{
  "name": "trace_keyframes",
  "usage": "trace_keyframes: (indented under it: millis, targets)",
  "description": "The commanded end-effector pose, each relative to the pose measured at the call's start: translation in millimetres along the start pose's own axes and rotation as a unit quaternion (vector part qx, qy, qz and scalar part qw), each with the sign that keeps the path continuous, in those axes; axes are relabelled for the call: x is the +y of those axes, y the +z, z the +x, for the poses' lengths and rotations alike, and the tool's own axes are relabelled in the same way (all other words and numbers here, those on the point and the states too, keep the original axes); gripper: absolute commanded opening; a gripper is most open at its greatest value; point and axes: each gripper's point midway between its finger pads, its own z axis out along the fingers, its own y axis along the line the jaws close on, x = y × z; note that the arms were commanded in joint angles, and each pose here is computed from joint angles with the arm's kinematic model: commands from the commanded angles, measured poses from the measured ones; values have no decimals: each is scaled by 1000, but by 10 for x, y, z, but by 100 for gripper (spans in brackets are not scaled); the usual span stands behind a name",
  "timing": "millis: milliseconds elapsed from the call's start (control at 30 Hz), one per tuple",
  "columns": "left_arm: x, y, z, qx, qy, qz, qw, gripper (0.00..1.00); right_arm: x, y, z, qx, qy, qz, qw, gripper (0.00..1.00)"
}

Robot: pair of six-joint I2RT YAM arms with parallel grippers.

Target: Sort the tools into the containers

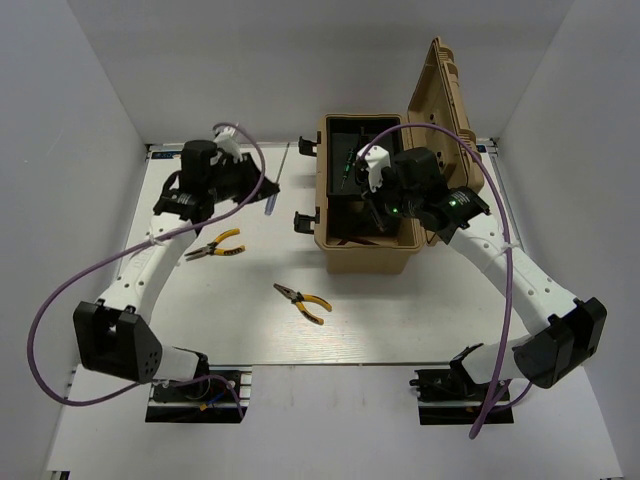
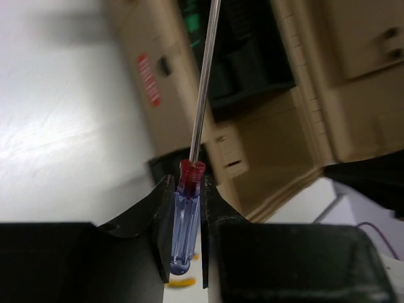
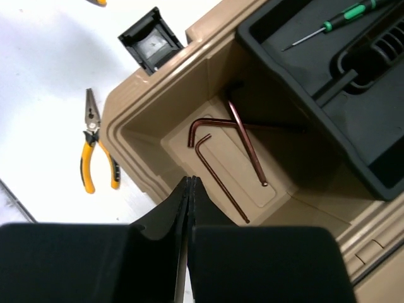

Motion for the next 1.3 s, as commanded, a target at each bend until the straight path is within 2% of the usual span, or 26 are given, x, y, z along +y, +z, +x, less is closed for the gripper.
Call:
trace_keyframes:
  millis: [0, 100, 133, 200, 233, 300, 400, 500, 533, 600, 667, 900, 967, 1000, 1100, 1133, 1267]
  targets:
    - [-598, 100, -253, -7, 26, 133, 991, 0, -116, -94, -174, -30, -17, 34, 999, 0]
    - [-813, 386, -432, -9, 28, 167, 985, 0, -192, -115, -209, -34, -20, 54, 998, 0]
    - [-949, 404, -607, -24, 40, 180, 983, 0, -201, -122, -210, -34, -20, 58, 998, 0]
    - [-962, 704, -599, -9, 38, 180, 983, 0, -229, -138, -232, -35, -24, 65, 997, 0]
    - [-1047, 726, -771, -24, 47, 189, 981, 0, -245, -131, -229, -33, -22, 68, 997, 0]
    - [-1075, 1022, -710, -10, 33, 185, 982, 0, -244, -117, -227, -31, -23, 68, 997, 0]
    - [-1152, 1288, -823, -24, 20, 184, 982, 0, -258, -90, -181, -24, -20, 69, 997, 0]
    - [-1168, 1487, -894, -39, 7, 170, 985, 0, -253, -93, -174, -25, -22, 70, 997, 0]
    - [-1054, 1645, -856, -37, -3, 154, 987, 0, -268, -85, -164, -24, -20, 72, 997, 0]
    - [-1130, 1748, -895, -47, -5, 150, 987, 0, -267, -95, -151, -23, -22, 74, 997, 0]
    - [-1054, 1905, -826, -36, -13, 127, 991, 0, -272, -107, -147, -24, -22, 75, 997, 0]
    - [-848, 2179, -667, -36, -26, 43, 998, 1, -307, -121, -114, -24, -19, 83, 996, 0]
    - [-805, 2199, -650, -31, -28, 31, 999, 10, -298, -129, -126, -26, -20, 82, 996, 0]
    - [-843, 2191, -630, -29, -27, 28, 999, 24, -304, -131, -121, -25, -18, 83, 996, 0]
    - [-823, 2225, -618, -24, -23, 24, 999, 43, -301, -158, -132, -28, -20, 83, 996, 0]
    - [-902, 2214, -627, -26, -20, 31, 999, 53, -301, -154, -134, -29, -19, 83, 996, 0]
    - [-1024, 2114, -787, -43, -12, 42, 998, 60, -293, -160, -122, -27, -19, 81, 996, 2]
